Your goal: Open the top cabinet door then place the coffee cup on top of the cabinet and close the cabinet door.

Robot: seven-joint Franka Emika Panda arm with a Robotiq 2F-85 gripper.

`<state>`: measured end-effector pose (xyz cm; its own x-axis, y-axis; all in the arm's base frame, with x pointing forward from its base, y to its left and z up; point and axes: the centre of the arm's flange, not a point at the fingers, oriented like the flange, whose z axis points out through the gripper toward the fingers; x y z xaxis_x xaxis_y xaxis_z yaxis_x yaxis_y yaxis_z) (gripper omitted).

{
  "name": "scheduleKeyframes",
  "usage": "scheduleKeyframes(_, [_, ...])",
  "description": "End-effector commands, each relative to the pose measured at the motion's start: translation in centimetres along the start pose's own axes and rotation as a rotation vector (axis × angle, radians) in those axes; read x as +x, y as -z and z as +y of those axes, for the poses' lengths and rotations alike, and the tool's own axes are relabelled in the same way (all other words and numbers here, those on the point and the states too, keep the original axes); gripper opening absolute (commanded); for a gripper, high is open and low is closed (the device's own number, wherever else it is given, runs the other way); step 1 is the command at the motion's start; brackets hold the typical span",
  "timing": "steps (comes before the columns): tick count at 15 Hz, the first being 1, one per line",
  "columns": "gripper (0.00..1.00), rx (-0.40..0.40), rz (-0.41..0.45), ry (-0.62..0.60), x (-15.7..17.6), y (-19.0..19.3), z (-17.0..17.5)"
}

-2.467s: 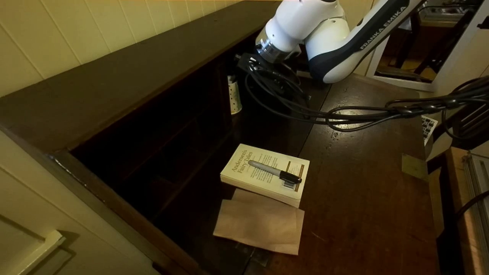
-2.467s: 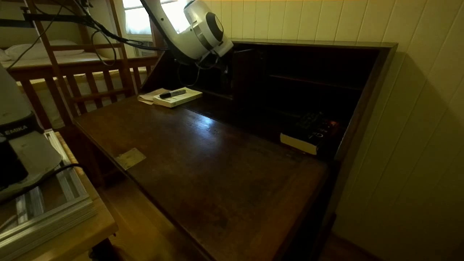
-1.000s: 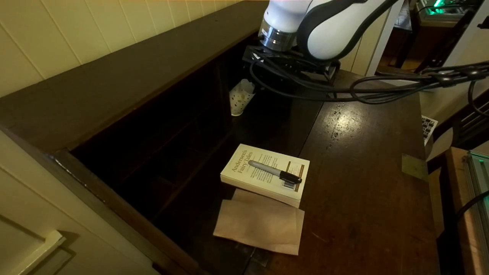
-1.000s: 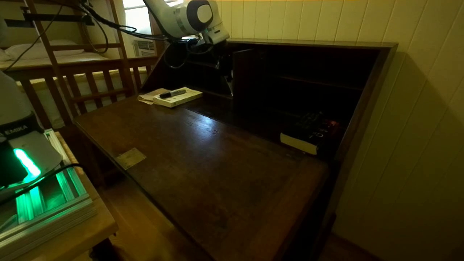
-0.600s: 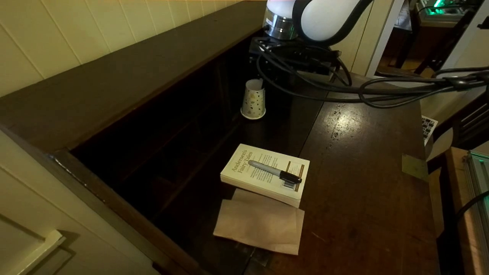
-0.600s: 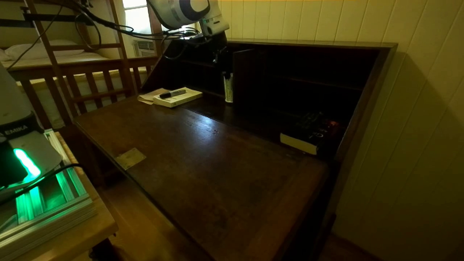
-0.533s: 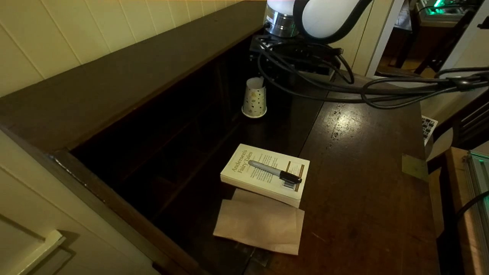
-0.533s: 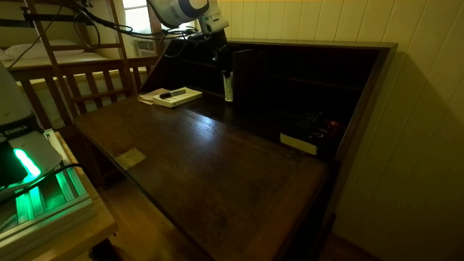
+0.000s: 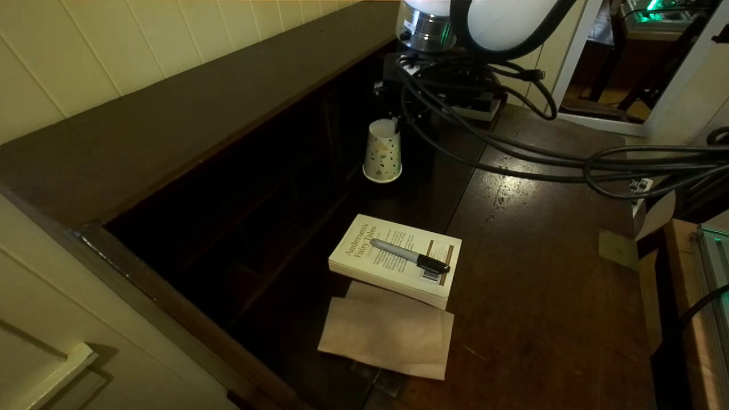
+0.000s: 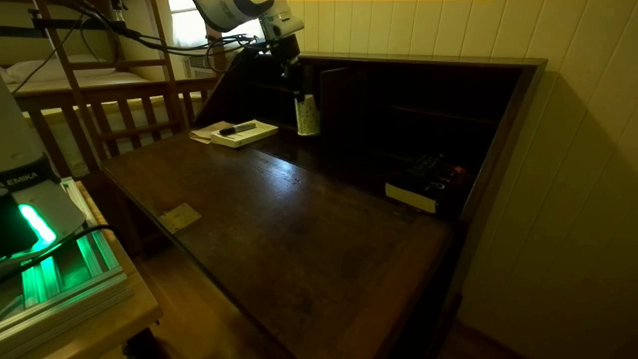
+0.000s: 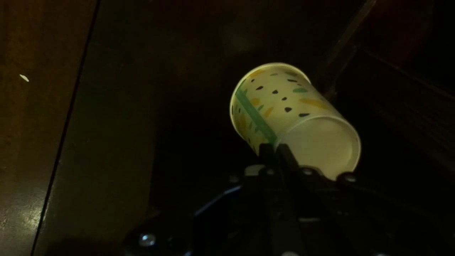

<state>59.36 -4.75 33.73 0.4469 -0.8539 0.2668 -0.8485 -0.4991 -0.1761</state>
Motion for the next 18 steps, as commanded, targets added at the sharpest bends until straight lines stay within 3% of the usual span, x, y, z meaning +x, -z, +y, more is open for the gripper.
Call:
scheduleKeyframes(1, [0.02, 0.008, -0.052, 0.061, -1.5, 1.7, 1.8])
scheduleKeyframes(7, [0.02, 0.018, -0.104, 0.172, -2.8, 2.9, 5.0])
scheduleKeyframes(18, [0.02, 0.024, -0.117, 0.307, -4.3, 5.5, 9.9])
